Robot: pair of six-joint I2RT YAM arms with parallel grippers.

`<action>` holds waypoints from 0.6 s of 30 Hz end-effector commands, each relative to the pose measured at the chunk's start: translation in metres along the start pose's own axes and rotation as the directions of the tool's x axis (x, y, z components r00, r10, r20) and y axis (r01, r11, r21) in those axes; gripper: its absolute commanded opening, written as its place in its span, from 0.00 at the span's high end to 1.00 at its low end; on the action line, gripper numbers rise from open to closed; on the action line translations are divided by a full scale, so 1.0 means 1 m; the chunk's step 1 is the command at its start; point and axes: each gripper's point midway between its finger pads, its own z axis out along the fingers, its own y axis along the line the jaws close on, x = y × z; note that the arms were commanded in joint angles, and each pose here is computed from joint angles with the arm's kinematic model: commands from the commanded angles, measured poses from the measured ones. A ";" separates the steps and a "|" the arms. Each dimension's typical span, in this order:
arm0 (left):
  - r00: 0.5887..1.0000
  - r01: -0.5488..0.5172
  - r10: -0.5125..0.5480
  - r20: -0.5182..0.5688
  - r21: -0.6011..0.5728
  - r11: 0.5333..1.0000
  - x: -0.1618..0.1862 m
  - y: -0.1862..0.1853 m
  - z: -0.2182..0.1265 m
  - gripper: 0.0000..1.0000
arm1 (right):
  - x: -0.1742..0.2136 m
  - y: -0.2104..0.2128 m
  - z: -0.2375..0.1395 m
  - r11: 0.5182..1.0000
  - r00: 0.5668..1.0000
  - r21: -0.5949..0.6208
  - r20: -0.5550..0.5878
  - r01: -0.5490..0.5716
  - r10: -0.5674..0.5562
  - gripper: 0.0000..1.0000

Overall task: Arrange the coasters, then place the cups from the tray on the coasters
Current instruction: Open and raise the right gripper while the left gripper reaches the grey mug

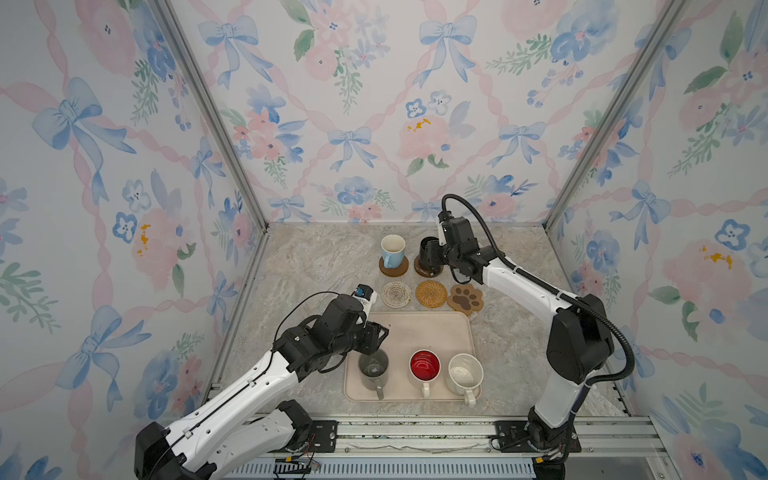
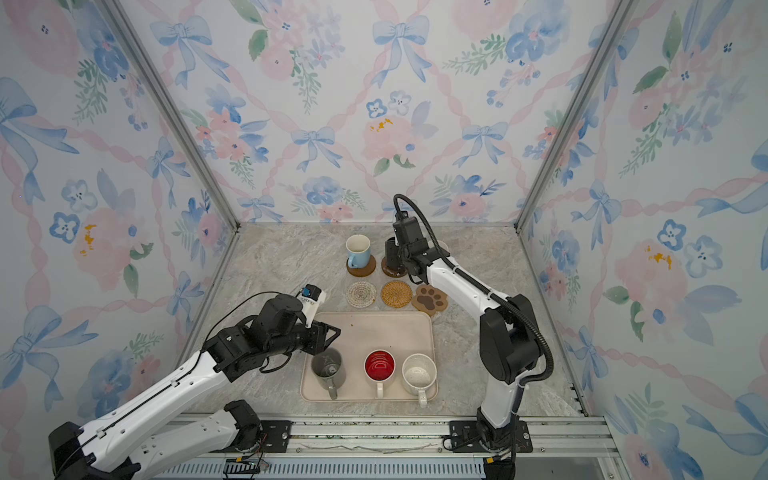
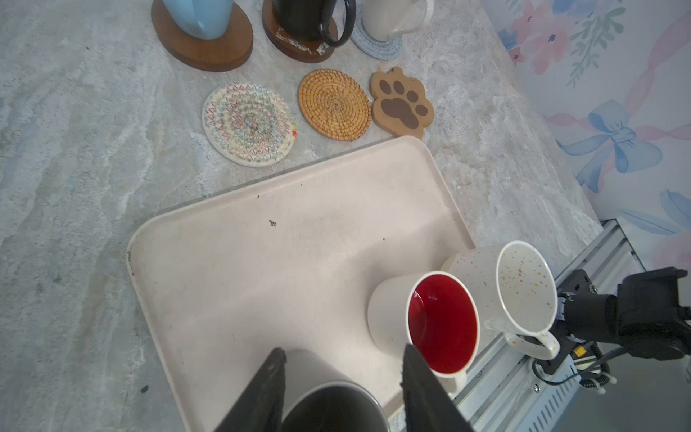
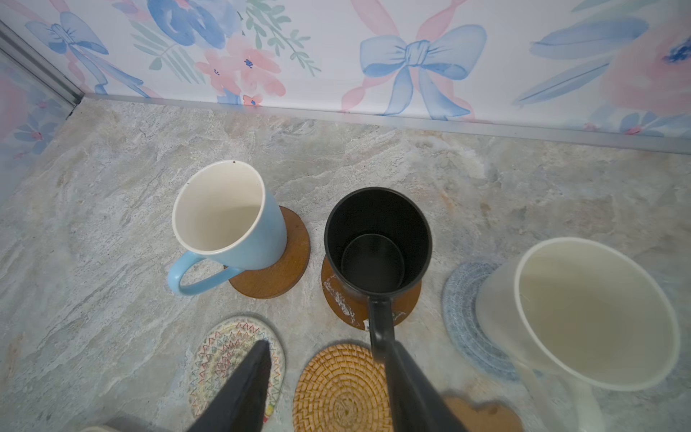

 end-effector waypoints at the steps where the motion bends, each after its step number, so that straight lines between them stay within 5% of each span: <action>1: 0.998 0.059 -0.059 -0.025 0.015 0.998 0.016 -0.001 -0.013 0.53 | -0.001 0.006 -0.011 0.999 0.999 -0.027 0.022 -0.024 0.025 0.47; 18: 0.971 0.077 -0.055 -0.235 0.088 0.993 0.075 -0.025 -0.034 0.58 | 0.006 0.010 -0.017 0.998 0.999 -0.050 0.018 -0.035 0.036 0.47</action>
